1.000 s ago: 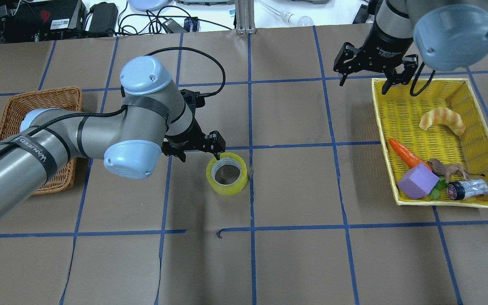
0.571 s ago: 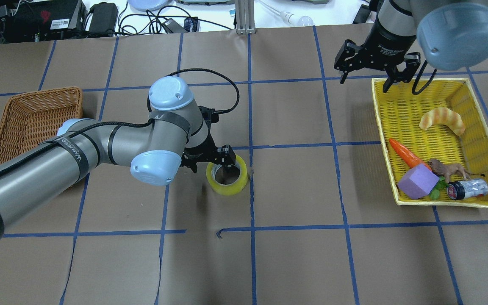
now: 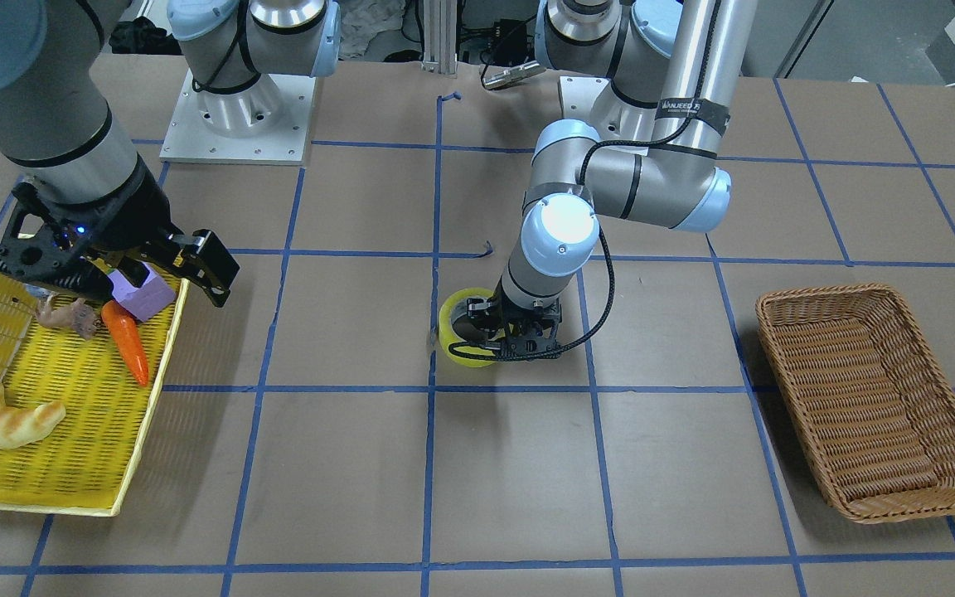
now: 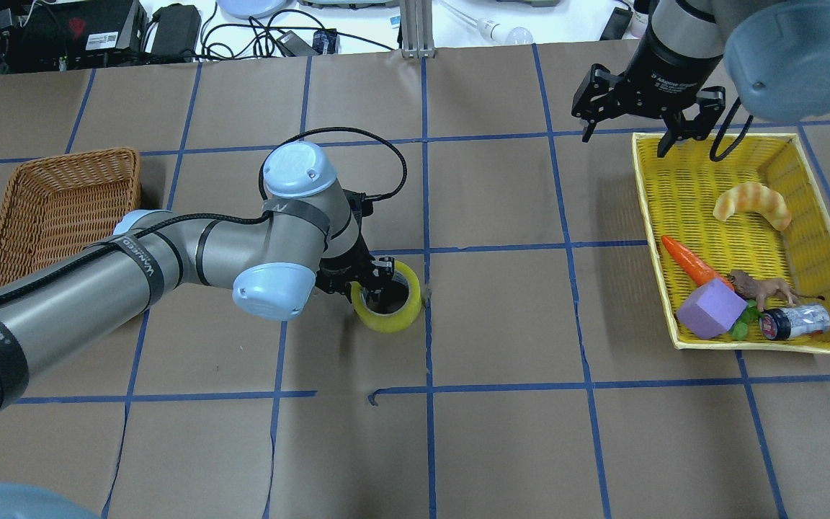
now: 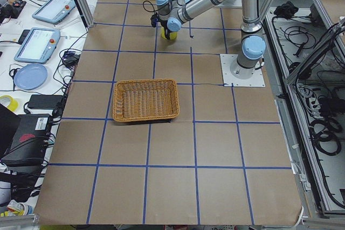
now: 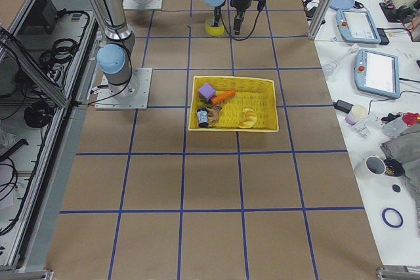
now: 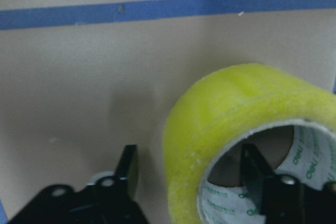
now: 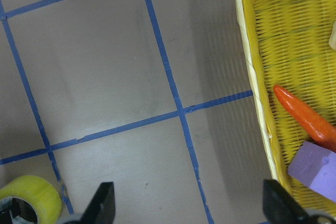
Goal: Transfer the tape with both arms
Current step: 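Lower the left gripper onto the tape roll rim and close it, then carry the tape roll with the left gripper over the wicker basket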
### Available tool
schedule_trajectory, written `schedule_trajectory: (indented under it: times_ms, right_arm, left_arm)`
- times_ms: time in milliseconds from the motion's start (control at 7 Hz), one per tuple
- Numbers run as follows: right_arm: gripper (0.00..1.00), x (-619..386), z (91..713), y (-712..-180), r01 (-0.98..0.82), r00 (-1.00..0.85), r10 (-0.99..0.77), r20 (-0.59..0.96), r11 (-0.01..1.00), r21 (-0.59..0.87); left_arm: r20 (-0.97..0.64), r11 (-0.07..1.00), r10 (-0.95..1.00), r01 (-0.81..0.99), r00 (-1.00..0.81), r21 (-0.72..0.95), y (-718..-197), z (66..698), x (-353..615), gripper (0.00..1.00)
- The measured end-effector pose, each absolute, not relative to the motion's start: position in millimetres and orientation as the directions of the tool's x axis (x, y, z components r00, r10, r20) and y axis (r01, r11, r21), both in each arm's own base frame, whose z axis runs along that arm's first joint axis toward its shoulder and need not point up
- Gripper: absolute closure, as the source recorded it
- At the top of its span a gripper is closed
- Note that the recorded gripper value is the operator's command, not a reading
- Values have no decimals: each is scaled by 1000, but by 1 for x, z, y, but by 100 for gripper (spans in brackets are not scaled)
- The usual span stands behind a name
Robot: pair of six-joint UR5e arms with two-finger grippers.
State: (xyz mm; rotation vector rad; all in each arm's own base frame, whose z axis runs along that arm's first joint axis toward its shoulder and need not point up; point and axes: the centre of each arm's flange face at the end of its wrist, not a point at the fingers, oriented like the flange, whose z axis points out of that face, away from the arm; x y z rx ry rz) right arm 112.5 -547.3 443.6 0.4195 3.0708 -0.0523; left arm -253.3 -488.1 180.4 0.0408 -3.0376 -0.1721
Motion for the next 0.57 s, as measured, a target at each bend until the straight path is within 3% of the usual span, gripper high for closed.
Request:
schedule_trajectory:
  times_ms: [571]
  right_arm:
    - [0,112,443,-532,270,-962,272,-27,962,43]
  left_arm:
    - [110,998,-44,-40,-993,37,-525,245,-195,100]
